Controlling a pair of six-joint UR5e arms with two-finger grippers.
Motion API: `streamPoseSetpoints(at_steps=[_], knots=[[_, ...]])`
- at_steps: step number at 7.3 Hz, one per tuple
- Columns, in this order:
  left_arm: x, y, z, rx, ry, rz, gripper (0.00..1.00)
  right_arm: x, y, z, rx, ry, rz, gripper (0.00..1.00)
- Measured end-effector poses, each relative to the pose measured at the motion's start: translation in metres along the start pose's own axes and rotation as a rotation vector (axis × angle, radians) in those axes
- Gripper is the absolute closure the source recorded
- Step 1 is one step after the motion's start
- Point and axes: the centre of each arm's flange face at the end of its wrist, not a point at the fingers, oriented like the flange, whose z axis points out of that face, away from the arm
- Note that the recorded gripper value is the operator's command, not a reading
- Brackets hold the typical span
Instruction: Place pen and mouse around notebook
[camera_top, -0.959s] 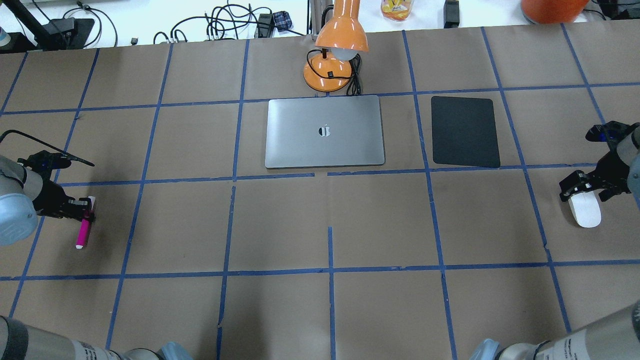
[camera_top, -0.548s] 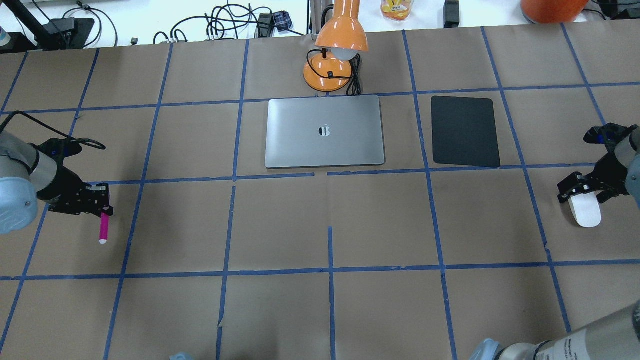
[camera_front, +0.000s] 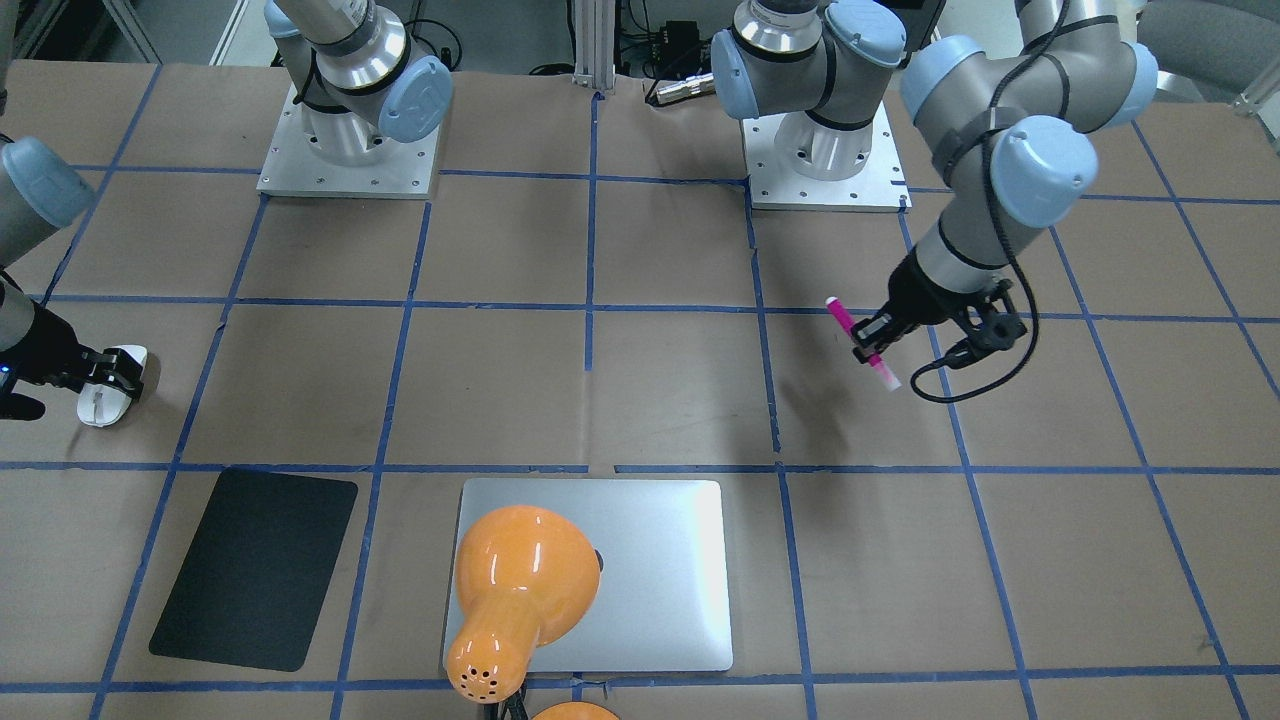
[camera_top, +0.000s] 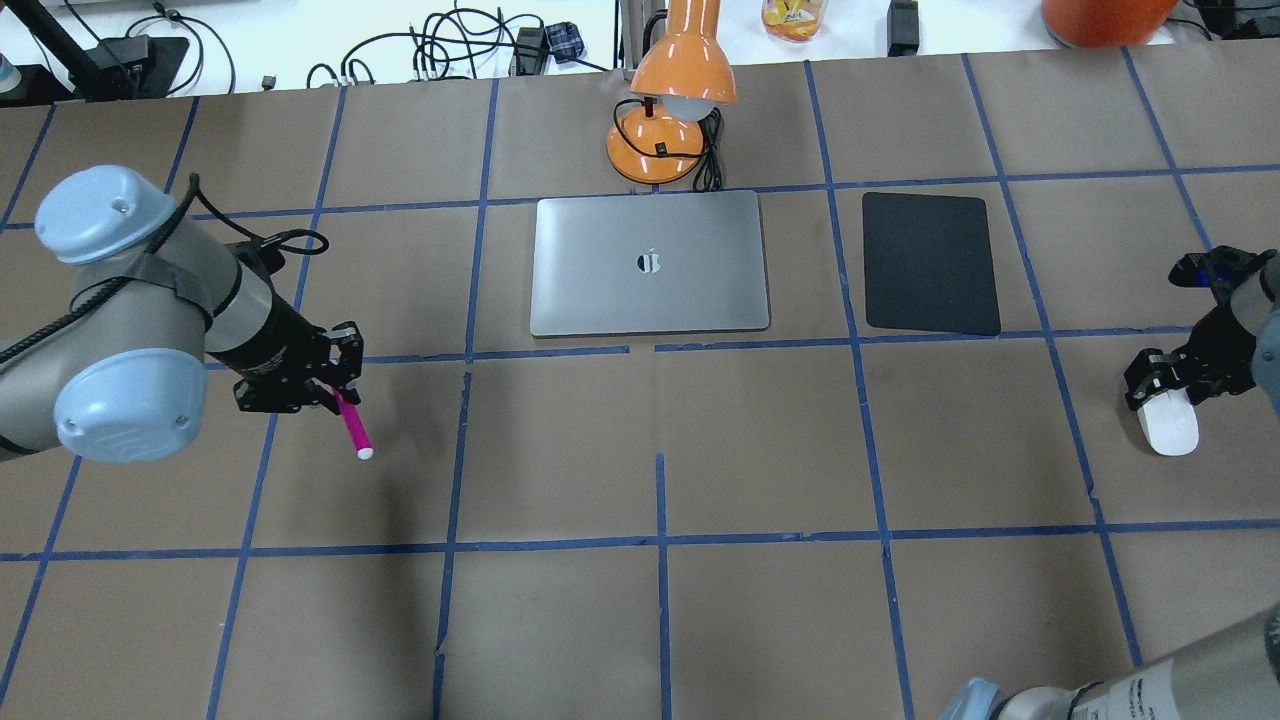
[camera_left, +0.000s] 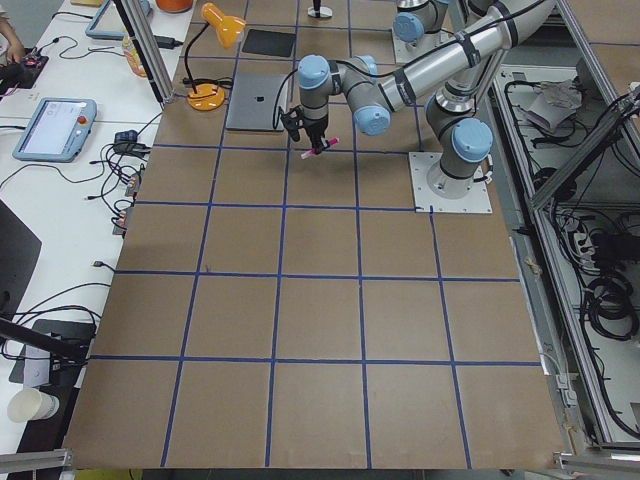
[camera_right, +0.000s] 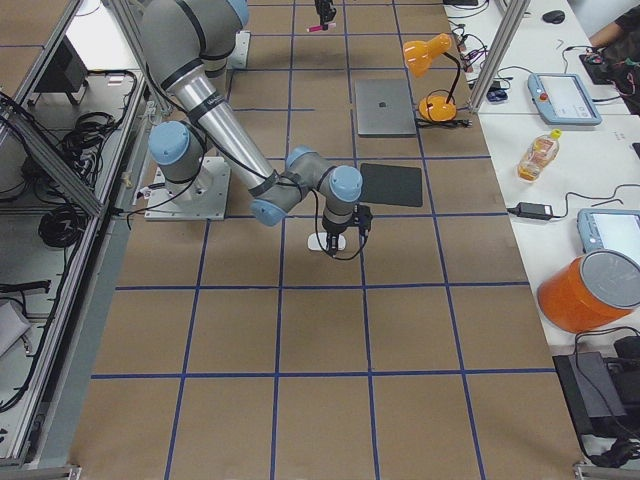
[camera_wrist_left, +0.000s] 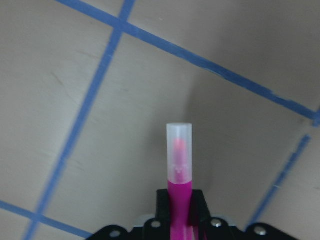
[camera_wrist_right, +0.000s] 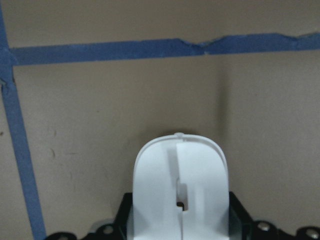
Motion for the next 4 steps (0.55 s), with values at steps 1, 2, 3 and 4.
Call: streamPoseSetpoints(at_steps=[1,2,3,4], knots=[[0.039,0.03,0.01,-0.011,0.017,-0.09,1.0,0.0,0.0,-0.001,0.0,0.001,0.0,0.5],[0.073,0.059,0.02,-0.008,0.028,-0.176,1.0,0.001,-0.001,-0.003,0.003,0.004,0.0,0.49],[0.105,0.086,0.028,0.007,0.044,-0.27,1.0,0.001,-0.002,-0.009,0.01,0.01,0.001,0.49],[0.134,0.107,0.035,0.016,0.06,-0.368,1.0,0.002,-0.007,-0.016,0.026,0.018,0.003,0.48]])
